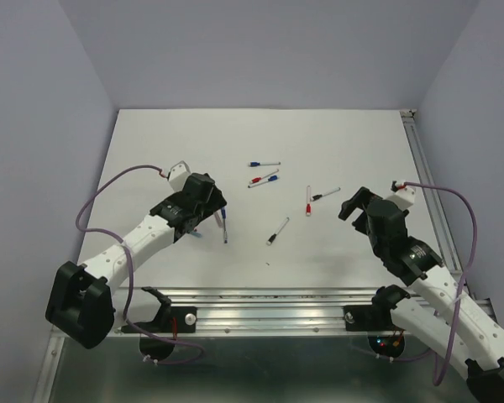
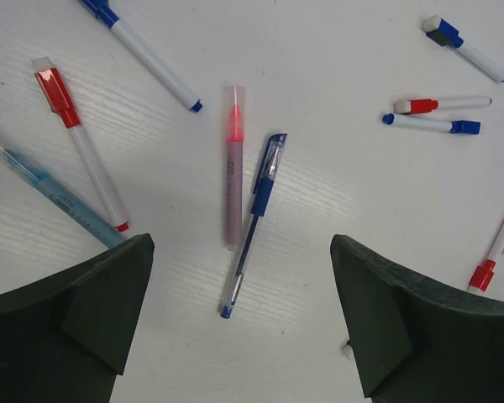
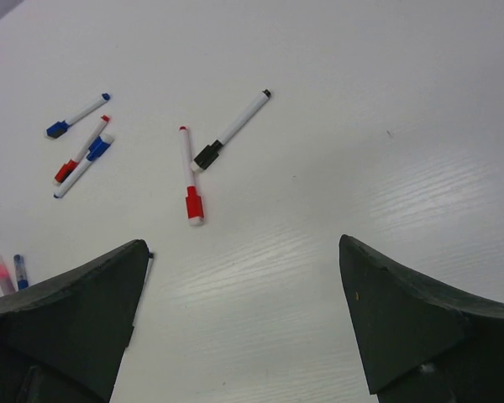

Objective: Open the pen caps

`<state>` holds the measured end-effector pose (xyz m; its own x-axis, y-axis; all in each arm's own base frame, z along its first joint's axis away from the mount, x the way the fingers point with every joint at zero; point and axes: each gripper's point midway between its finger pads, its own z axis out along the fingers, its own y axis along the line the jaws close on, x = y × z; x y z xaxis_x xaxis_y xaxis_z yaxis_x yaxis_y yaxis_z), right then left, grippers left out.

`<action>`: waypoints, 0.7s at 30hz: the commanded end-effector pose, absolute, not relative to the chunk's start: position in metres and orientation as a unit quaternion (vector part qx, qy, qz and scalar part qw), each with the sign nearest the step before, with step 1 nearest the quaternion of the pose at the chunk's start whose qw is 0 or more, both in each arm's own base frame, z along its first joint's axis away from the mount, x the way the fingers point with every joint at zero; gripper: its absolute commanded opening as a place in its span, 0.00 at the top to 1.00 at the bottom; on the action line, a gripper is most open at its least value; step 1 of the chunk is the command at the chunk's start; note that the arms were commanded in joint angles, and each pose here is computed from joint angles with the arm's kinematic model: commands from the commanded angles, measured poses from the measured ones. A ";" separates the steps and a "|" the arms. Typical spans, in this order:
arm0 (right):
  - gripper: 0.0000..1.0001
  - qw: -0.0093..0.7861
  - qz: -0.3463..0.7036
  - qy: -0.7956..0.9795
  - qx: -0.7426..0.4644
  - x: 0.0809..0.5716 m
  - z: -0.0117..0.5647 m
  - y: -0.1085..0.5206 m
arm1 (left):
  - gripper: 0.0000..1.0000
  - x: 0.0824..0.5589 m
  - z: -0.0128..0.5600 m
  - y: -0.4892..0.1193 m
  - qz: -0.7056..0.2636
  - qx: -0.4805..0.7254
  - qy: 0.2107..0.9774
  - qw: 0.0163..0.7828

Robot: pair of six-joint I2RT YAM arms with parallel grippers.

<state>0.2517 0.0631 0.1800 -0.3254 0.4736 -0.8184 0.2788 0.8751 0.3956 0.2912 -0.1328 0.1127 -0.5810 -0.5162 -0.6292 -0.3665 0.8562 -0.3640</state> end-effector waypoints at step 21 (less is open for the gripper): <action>0.00 0.595 0.094 0.762 0.239 0.258 0.205 0.052 | 0.08 0.379 0.101 -0.050 0.022 -0.337 0.864 0.373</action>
